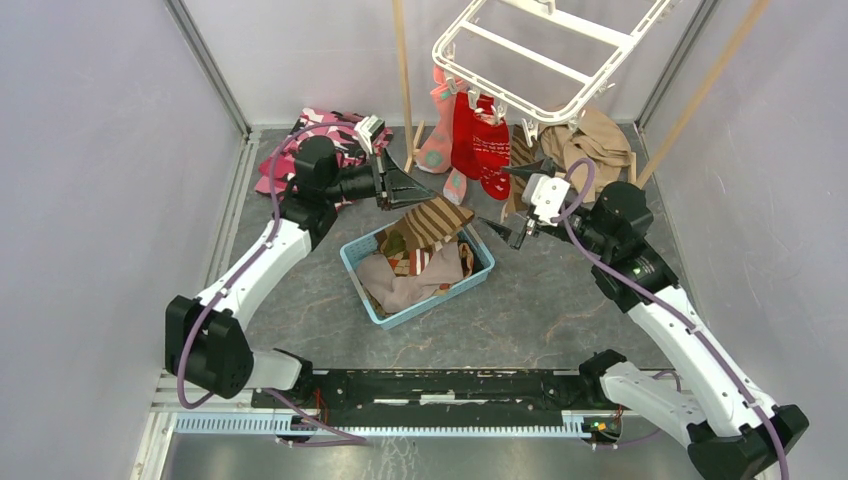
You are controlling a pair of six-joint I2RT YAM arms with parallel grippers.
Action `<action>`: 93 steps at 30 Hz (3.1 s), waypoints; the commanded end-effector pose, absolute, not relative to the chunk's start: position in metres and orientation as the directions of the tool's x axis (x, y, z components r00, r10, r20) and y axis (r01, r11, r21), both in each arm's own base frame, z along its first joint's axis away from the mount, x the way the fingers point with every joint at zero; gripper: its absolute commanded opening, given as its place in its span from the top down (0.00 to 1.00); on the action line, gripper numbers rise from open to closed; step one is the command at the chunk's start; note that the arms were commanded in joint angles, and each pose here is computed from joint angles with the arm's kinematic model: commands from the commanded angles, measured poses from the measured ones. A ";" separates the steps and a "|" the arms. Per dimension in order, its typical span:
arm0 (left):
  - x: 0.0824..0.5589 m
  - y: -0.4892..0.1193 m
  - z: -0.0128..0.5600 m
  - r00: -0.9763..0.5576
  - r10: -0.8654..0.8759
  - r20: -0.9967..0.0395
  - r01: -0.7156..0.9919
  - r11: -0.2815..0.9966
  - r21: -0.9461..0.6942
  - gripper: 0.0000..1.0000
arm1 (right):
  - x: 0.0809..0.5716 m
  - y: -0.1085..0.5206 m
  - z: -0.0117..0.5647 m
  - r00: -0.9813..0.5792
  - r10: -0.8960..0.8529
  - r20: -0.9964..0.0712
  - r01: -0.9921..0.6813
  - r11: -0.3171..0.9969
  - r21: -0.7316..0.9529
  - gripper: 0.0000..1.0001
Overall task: Clip the socks to the hanger
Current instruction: Pick up the sock from the bin.
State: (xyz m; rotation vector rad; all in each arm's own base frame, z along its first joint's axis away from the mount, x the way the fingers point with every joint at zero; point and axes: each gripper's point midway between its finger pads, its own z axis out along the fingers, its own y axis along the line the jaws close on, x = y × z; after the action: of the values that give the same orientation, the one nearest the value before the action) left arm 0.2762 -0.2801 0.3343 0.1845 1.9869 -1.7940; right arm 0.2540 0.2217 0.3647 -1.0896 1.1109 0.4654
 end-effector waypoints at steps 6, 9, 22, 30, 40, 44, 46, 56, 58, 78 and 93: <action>0.256 -0.295 0.363 -0.939 -0.189 -0.286 0.291 0.000 -0.957 0.98 | 0.232 0.257 0.369 0.565 -0.302 -0.768 -0.721 0.272 -0.637 0.02; 0.257 -0.296 0.358 -0.954 -0.190 -0.231 0.236 -0.007 -0.972 0.98 | 0.222 0.276 0.356 0.579 -0.348 -0.737 -0.716 0.216 -0.664 0.02; 0.249 -0.296 0.362 -0.966 -0.158 -0.203 0.214 -0.056 -0.975 0.98 | 0.225 0.298 0.332 0.626 -0.578 -0.524 -0.556 0.140 -0.819 0.02; 0.249 -0.293 0.361 -0.970 -0.150 -0.193 0.205 -0.070 -0.976 0.98 | 0.212 0.270 0.382 0.647 -0.480 -0.593 -0.490 0.334 -0.805 0.02; 0.241 -0.291 0.369 -0.967 -0.131 -0.220 0.233 -0.092 -0.968 0.98 | 0.225 0.280 0.356 0.549 -0.534 -0.644 -0.560 0.337 -0.757 0.02; 0.236 -0.289 0.373 -0.961 -0.127 -0.246 0.259 -0.094 -0.961 0.98 | 0.237 0.286 0.356 0.498 -0.522 -0.692 -0.593 0.377 -0.711 0.05; 0.233 -0.288 0.373 -0.959 -0.127 -0.255 0.267 -0.091 -0.959 0.98 | 0.241 0.289 0.357 0.474 -0.505 -0.721 -0.615 0.396 -0.682 0.12; 0.234 -0.284 0.373 -0.950 -0.140 -0.278 0.291 -0.083 -0.953 0.88 | 0.242 0.287 0.366 0.450 -0.428 -0.784 -0.657 0.436 -0.615 0.77; 0.239 -0.280 0.373 -0.943 -0.163 -0.290 0.305 -0.076 -0.949 0.83 | 0.240 0.286 0.368 0.439 -0.397 -0.806 -0.671 0.451 -0.588 0.86; 0.225 -0.237 0.371 -0.310 -0.092 -0.946 0.933 0.162 -0.322 0.09 | 0.245 0.274 0.376 0.006 0.024 -1.000 -0.905 0.425 0.005 0.93; 0.226 -0.267 0.336 -0.394 -0.009 -0.919 0.902 0.187 -0.388 0.52 | 0.256 0.283 0.374 -0.027 0.046 -0.999 -0.912 0.409 0.044 0.92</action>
State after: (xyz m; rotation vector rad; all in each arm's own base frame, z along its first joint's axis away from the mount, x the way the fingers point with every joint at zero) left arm 0.2201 -0.2609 0.3467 0.8326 1.5845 -1.3879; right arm 0.2560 0.2808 0.3461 -0.8633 1.4582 0.9124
